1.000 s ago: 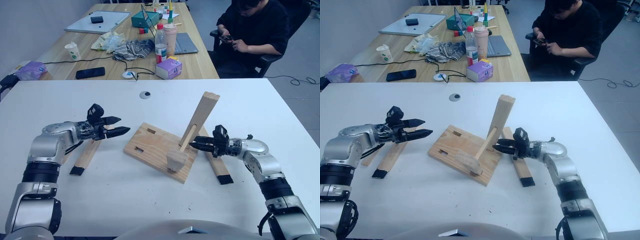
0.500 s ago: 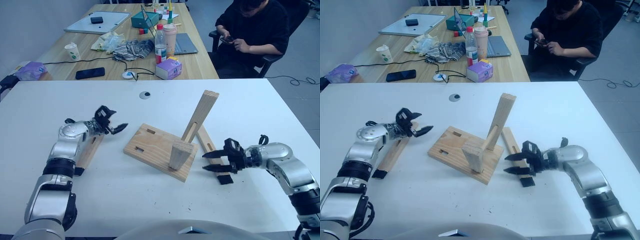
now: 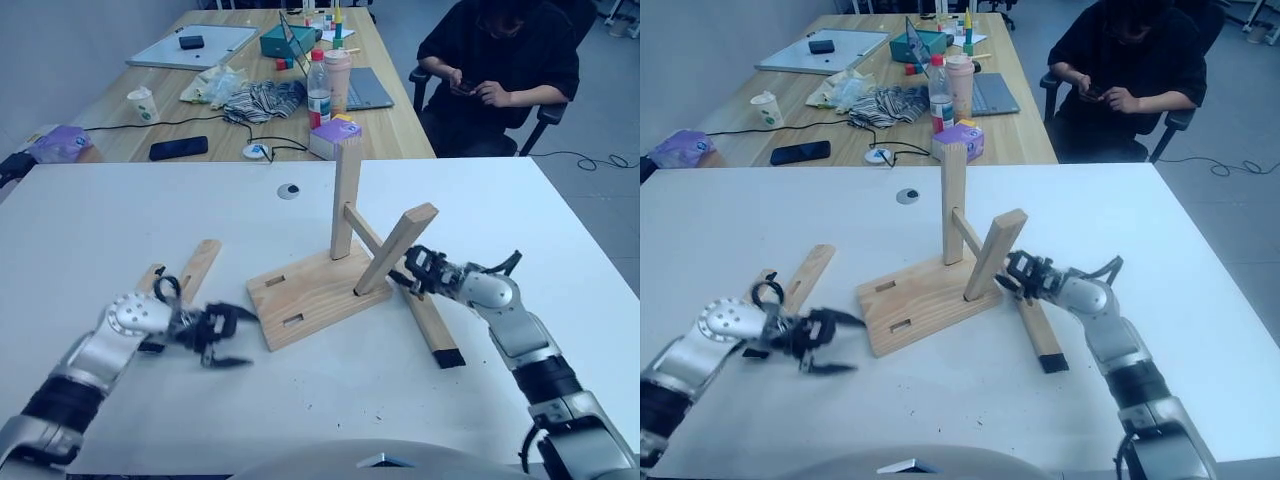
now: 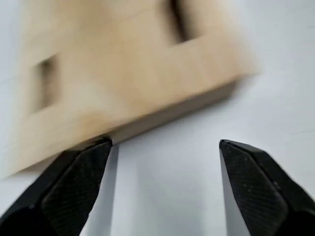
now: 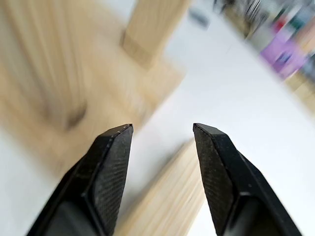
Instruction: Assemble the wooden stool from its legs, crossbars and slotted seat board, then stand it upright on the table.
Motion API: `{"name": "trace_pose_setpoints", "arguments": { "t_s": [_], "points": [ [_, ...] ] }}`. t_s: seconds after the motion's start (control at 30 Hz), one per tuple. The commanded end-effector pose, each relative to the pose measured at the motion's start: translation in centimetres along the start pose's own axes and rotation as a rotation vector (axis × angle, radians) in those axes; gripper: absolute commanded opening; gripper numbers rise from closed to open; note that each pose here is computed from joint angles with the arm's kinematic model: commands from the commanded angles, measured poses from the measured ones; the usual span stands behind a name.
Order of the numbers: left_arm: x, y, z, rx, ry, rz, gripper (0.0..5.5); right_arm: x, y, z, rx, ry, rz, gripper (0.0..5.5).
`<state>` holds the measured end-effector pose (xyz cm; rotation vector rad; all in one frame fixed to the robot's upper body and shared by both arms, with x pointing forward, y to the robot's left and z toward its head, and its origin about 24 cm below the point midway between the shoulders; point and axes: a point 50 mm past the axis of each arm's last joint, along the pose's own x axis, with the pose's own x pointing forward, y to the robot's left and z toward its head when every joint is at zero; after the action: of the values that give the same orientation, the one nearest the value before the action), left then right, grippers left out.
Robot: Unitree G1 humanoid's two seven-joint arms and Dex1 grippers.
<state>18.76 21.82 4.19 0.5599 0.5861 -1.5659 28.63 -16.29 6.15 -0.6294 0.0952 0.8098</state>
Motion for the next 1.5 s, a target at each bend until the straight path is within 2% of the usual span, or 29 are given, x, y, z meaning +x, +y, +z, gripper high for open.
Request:
{"name": "trace_pose_setpoints", "arguments": {
  "t_s": [0.03,0.13,0.23,0.33,0.43,0.5,0.6,0.73,0.83,0.93,1.03,1.1,1.2,1.33,1.43,1.5],
  "points": [
    [-1.4,0.1,3.1,-0.09,-0.124,-0.032,4.06,-1.2,-1.5,-1.2,-0.101,0.067,-0.018,2.26],
    [-4.7,4.8,6.0,-0.101,-0.304,0.213,4.06,-3.0,-2.3,-2.0,-0.095,0.135,0.044,2.26],
    [-7.3,10.2,7.3,-0.114,-0.42,0.544,4.06,-4.8,-2.2,-1.9,0.037,0.131,0.142,2.26],
    [-6.6,13.0,5.9,-0.142,-0.377,0.717,4.06,-5.9,-0.3,-0.9,0.288,0.073,0.355,2.26],
    [-4.4,14.4,2.2,-0.22,-0.231,0.823,4.06,-6.2,3.8,0.8,0.432,0.01,0.637,2.26],
    [-3.1,14.4,-0.3,-0.254,-0.11,0.849,4.06,-5.3,5.3,0.7,0.445,0.028,0.674,2.26],
    [-1.2,13.7,-2.1,-0.232,-0.021,0.791,4.06,-4.0,6.6,0.0,0.394,0.072,0.66,2.26],
    [2.0,10.6,-1.7,-0.15,-0.119,0.481,4.06,-1.0,6.6,-1.5,0.302,0.152,0.532,2.26],
    [2.3,8.2,-2.3,-0.142,-0.083,0.315,4.06,0.2,6.2,-1.9,0.283,0.156,0.452,2.26],
    [2.4,6.0,-2.3,-0.148,-0.073,0.205,4.06,0.0,5.7,-2.0,0.277,0.149,0.427,2.26],
    [2.0,6.0,-2.0,-0.161,-0.086,0.258,4.06,-0.7,4.9,-2.1,0.264,0.154,0.417,2.26],
    [1.0,6.5,-1.7,-0.173,-0.103,0.339,4.06,-1.4,4.3,-2.0,0.254,0.154,0.41,2.26],
    [-3.2,7.1,-0.3,-0.176,-0.166,0.519,4.06,-2.8,2.5,-1.3,0.256,0.135,0.367,2.26],
    [-8.5,6.0,0.4,-0.252,-0.217,0.686,4.06,-4.8,0.9,-1.4,0.279,0.141,0.275,2.26],
    [-13.0,5.4,-2.3,-0.433,-0.263,0.948,4.06,-5.8,0.4,-1.9,0.303,0.155,0.208,2.26],
    [-15.0,4.7,-5.0,-0.547,-0.245,1.142,4.06,-6.0,0.3,-2.1,0.311,0.16,0.19,2.26]
  ]
}}
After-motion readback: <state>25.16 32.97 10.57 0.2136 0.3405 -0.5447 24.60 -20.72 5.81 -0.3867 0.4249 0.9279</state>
